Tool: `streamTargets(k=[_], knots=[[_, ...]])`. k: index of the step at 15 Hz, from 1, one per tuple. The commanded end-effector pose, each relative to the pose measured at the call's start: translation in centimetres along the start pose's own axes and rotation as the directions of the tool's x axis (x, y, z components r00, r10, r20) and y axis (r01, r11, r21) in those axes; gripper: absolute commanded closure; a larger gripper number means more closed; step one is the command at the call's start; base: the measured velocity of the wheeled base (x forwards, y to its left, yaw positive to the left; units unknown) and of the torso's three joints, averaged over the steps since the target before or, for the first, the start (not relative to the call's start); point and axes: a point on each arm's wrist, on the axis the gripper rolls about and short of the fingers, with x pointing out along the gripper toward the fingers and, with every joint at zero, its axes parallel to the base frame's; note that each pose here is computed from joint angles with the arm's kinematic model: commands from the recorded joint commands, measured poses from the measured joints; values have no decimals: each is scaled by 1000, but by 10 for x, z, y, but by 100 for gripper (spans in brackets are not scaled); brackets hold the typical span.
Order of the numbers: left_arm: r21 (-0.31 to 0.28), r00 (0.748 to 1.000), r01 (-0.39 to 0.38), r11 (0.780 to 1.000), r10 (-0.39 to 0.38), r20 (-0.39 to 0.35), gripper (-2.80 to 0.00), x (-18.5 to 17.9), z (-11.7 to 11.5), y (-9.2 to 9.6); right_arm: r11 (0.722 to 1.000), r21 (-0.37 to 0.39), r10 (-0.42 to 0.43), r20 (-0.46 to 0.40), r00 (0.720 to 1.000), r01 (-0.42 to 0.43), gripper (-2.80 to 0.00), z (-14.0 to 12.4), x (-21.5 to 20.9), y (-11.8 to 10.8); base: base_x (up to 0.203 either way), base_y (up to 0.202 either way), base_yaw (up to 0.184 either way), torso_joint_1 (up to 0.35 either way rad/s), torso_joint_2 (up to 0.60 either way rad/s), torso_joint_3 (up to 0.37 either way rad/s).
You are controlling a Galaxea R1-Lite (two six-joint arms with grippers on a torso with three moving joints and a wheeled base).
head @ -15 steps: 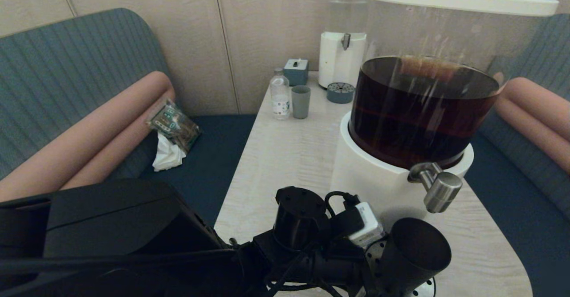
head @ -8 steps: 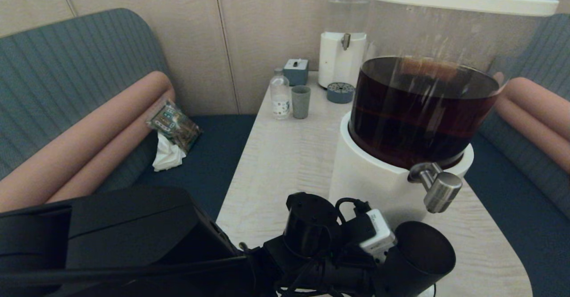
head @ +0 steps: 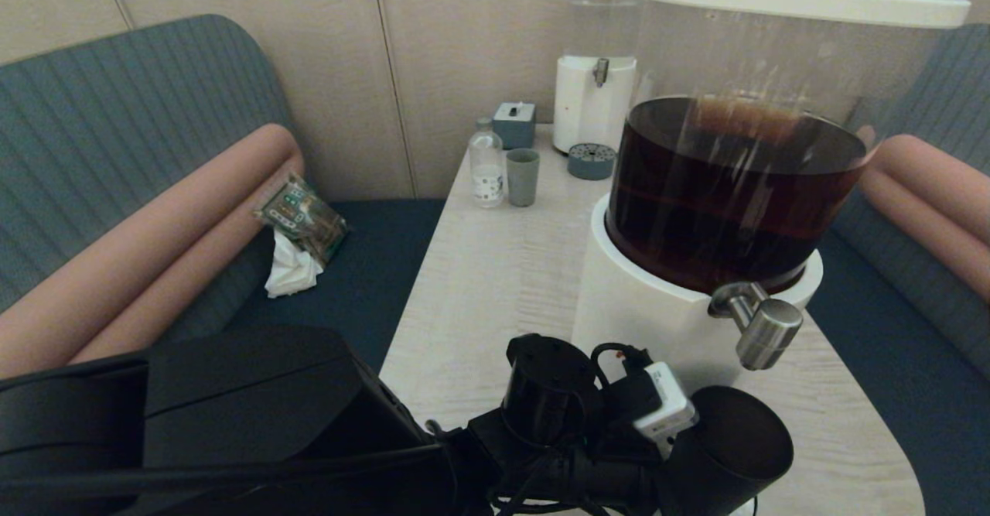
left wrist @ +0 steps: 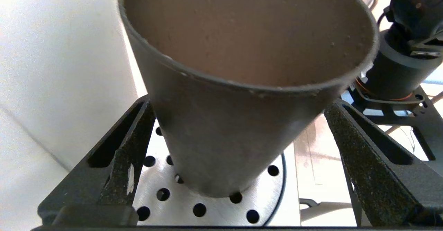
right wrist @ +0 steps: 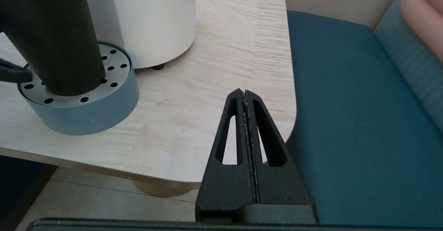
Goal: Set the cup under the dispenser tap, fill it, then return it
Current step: Place the cup next to the water dispenser
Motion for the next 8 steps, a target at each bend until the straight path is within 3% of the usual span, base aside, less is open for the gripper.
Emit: streamTargets(k=[1,8], knots=[[8,1000,0,1000,0,11,-280,1,2,1,1000,0,1,0,1000,-1,0,-2,0,0,0,0,0,0,0,0],[13,1000,-2,1000,2,13,-280,5,0,4,1000,-1,1,0,1000,-1,0,-2,0,0,0,0,0,0,0,0]])
